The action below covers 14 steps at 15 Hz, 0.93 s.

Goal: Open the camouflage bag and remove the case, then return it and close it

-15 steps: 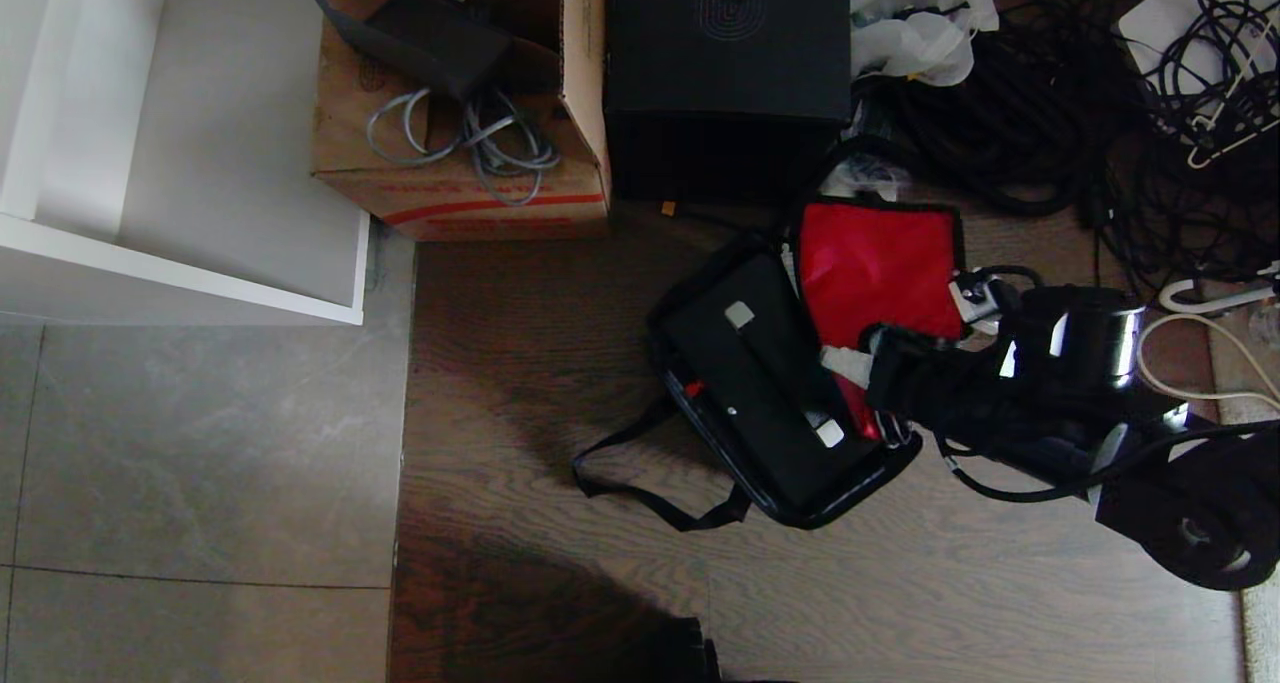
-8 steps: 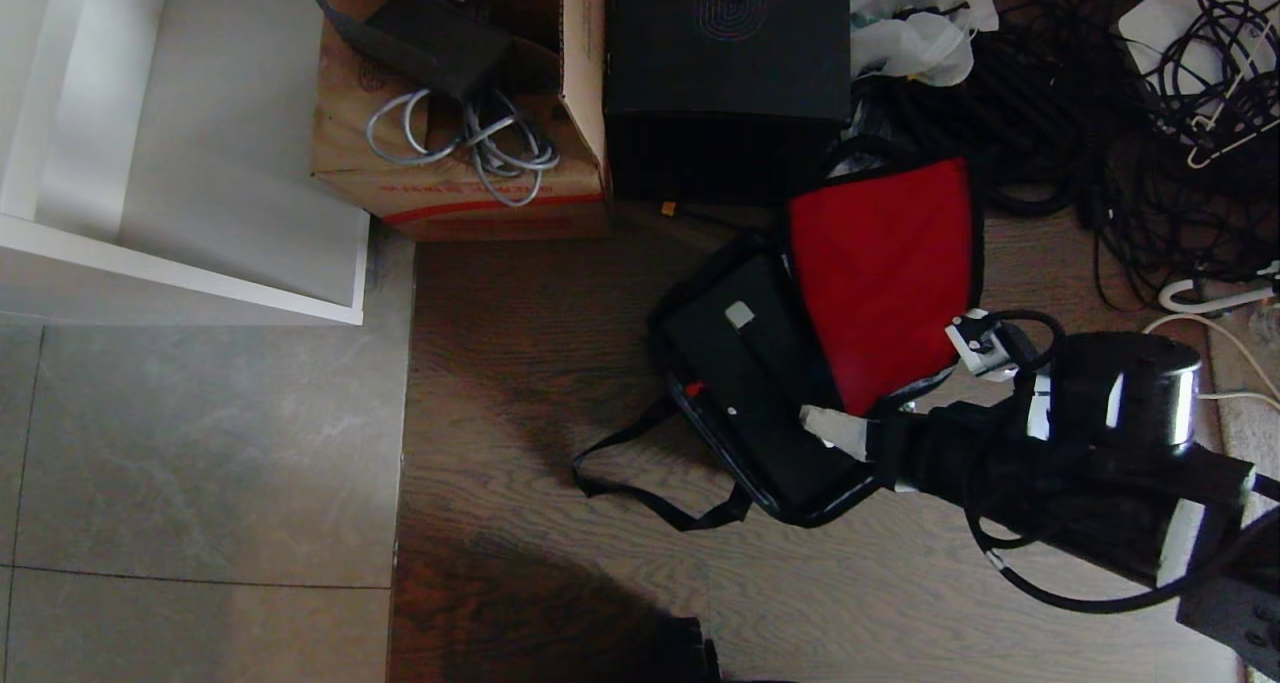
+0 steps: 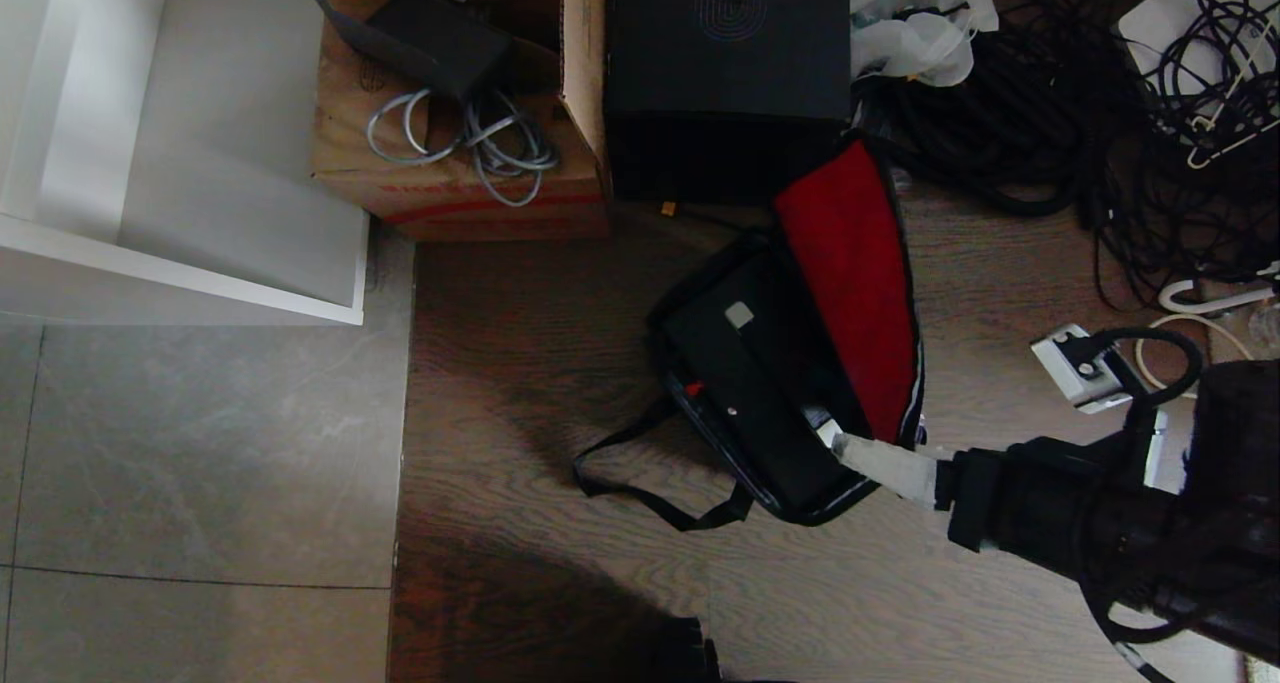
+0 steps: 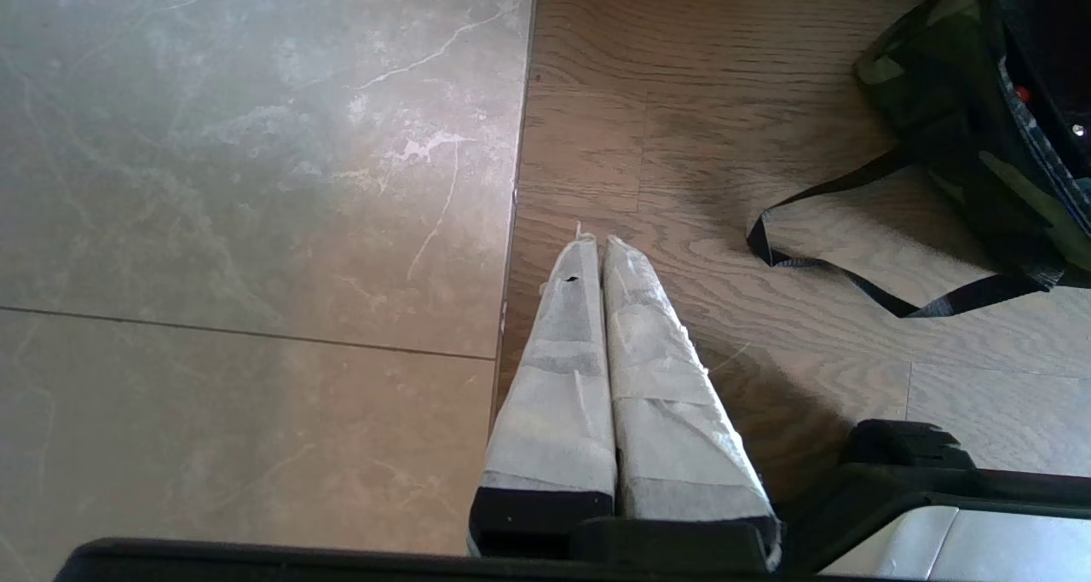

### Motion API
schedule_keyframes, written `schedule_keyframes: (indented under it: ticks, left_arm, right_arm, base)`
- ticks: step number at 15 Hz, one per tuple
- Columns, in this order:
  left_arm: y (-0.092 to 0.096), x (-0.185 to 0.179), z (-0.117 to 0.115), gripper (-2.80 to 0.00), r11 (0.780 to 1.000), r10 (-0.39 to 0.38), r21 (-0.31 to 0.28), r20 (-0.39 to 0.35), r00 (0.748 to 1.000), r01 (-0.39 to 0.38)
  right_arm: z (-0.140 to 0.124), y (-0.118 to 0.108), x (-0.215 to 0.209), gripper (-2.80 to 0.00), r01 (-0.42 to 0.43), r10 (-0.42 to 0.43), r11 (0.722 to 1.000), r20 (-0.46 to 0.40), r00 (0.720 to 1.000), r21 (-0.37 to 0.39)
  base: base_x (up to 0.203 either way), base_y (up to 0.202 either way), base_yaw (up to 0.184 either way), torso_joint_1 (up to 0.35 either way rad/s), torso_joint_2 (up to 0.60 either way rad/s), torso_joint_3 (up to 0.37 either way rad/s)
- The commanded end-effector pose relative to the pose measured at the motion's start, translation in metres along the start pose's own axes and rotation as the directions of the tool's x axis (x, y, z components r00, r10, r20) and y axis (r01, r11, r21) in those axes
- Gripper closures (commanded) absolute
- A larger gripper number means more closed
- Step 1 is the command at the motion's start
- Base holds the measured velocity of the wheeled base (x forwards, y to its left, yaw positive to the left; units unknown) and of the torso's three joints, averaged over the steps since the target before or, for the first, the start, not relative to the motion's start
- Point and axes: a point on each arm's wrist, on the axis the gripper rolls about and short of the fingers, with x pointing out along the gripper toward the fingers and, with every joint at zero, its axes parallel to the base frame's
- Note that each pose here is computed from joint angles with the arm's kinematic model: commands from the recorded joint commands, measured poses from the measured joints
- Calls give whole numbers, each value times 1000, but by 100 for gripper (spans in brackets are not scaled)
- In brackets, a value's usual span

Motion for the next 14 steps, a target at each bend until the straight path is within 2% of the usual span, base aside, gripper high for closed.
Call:
schedule_keyframes:
  ticks: [1,4,7,11,14]
  left_arm:
    - [0,1,-2,0,1000,1,0,-7,1000,-1]
    - [0,1,-2,0,1000,1,0,-7,1000,-1]
    - [0,1,-2,0,1000,1,0,-7,1000,-1]
    - [0,1,-2,0,1000,1,0,-7,1000,-1]
    - [0,1,-2,0,1000,1,0,-7,1000,-1]
  right_arm:
    - [0,5,-27,-280,-19,19,1000,-8,1000,-1]
    - [1,6,-51,-280,-13,13,1000,-32,999,-1]
    - [5,9,-58,-280,-27,27,1000,0,1000,-2]
    - [15,14,-54,-280,-43,41,996,30,999,81]
    - [18,5,-34,-280,31,-31,994,-1,1000,102]
  base:
    - [0,0,0,0,0,0]
    - [0,0,0,0,0,0]
    - [0,0,0,0,0,0]
    - [0,0,0,0,0,0]
    - [0,0,0,0,0,0]
